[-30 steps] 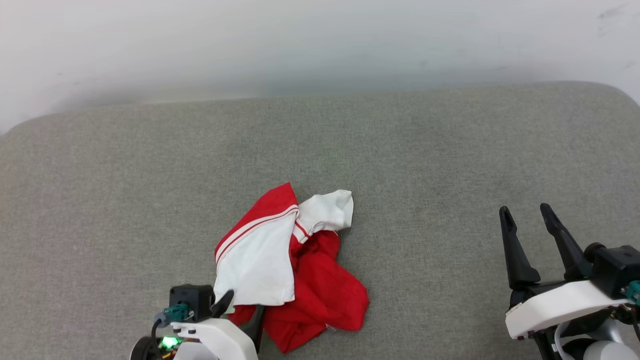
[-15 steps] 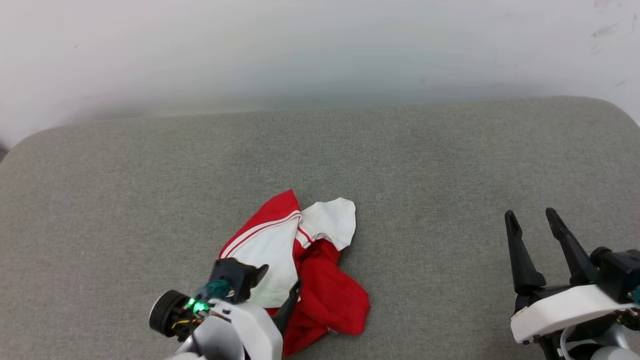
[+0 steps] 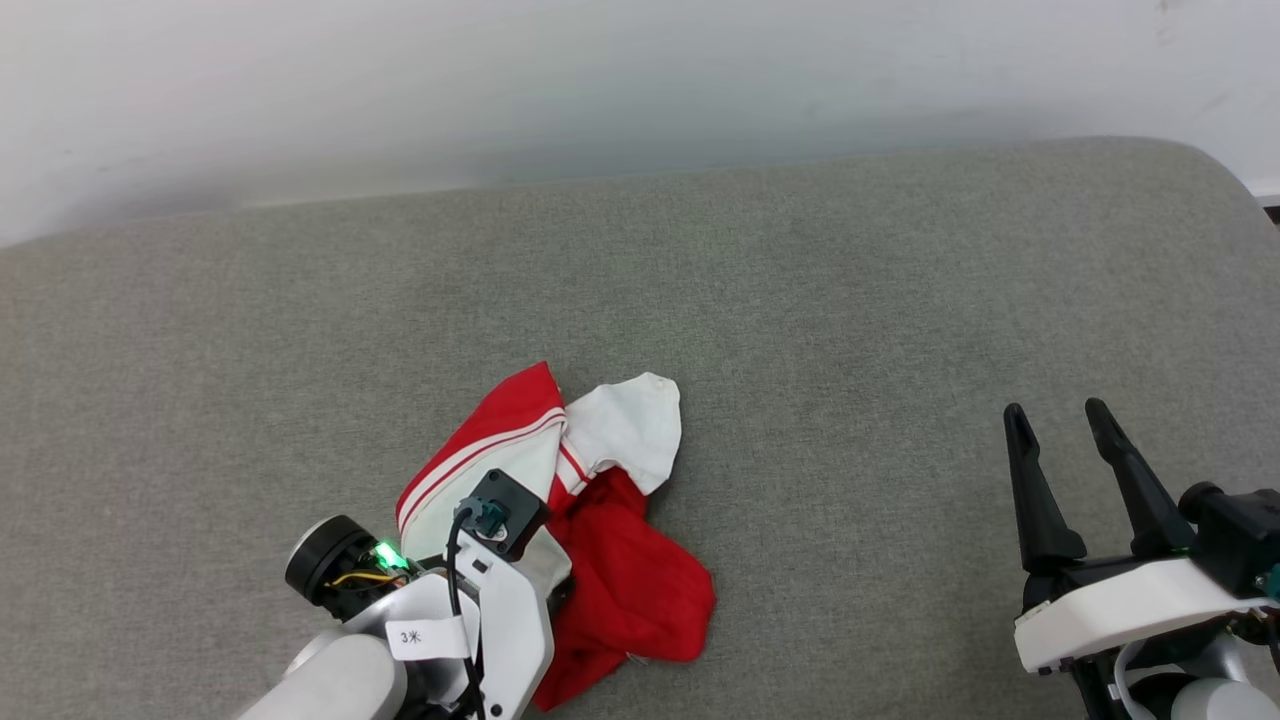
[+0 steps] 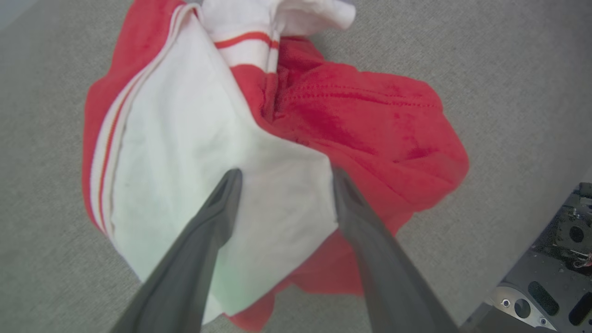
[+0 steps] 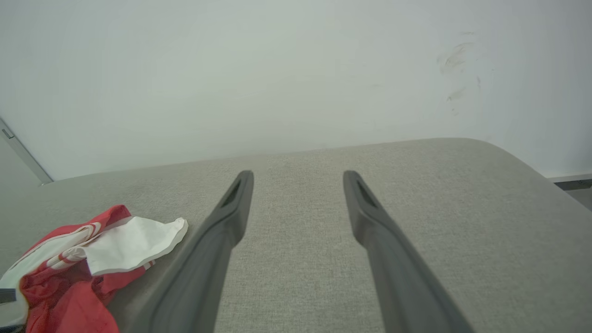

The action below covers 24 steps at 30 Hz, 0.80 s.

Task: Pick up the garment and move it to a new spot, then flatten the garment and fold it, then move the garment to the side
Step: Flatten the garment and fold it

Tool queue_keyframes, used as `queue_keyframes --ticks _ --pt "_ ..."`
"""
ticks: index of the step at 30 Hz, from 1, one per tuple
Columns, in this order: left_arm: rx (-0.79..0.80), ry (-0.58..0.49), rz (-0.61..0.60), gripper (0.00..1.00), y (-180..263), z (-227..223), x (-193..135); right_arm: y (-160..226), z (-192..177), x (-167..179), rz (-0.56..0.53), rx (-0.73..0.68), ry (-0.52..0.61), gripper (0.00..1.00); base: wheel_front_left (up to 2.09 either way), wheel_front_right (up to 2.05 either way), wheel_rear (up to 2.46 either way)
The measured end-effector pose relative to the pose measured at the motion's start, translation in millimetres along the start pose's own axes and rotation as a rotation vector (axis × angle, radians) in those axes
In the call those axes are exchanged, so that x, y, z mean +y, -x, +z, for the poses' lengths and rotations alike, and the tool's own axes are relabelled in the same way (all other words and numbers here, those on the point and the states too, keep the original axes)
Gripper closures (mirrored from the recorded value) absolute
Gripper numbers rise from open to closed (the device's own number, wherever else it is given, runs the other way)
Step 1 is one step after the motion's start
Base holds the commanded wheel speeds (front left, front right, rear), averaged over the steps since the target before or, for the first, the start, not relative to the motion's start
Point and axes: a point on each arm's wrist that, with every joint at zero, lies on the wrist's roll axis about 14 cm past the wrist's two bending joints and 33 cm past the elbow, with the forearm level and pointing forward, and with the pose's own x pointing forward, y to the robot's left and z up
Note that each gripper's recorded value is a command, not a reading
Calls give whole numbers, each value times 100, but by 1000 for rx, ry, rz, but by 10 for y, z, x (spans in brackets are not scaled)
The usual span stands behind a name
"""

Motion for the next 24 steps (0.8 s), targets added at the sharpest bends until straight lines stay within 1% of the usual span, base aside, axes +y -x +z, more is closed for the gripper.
queue_keyframes --ticks 1,4,9,12,14,16,19,21,24 --pt "1 -4 0 100 -15 6 8 2 -4 -16 -5 -2 -1 0 0 0 0" --pt "-20 -14 -10 100 -37 67 2 3 -43 -55 -16 8 0 0 0 0 0" --pt "-173 0 38 100 78 426 94 -14 -64 -66 -19 10 -2 0 0 0 0" --pt "-288 48 102 100 231 651 234 -42 -74 -28 -7 11 -7 0 0 0 0" --pt "-338 111 152 100 334 673 325 -63 -73 -6 0 9 -8 0 0 0 0" --pt "-364 200 214 100 426 600 445 -81 -75 9 5 9 -9 0 0 0 0" --pt "-350 337 337 100 544 313 684 -111 -84 52 18 10 -11 0 0 0 0" --pt "-309 433 398 100 586 42 790 -129 -97 79 26 14 -13 0 0 0 0" --pt "-198 562 453 100 581 -470 829 -158 -111 111 36 18 -14 0 0 0 0"
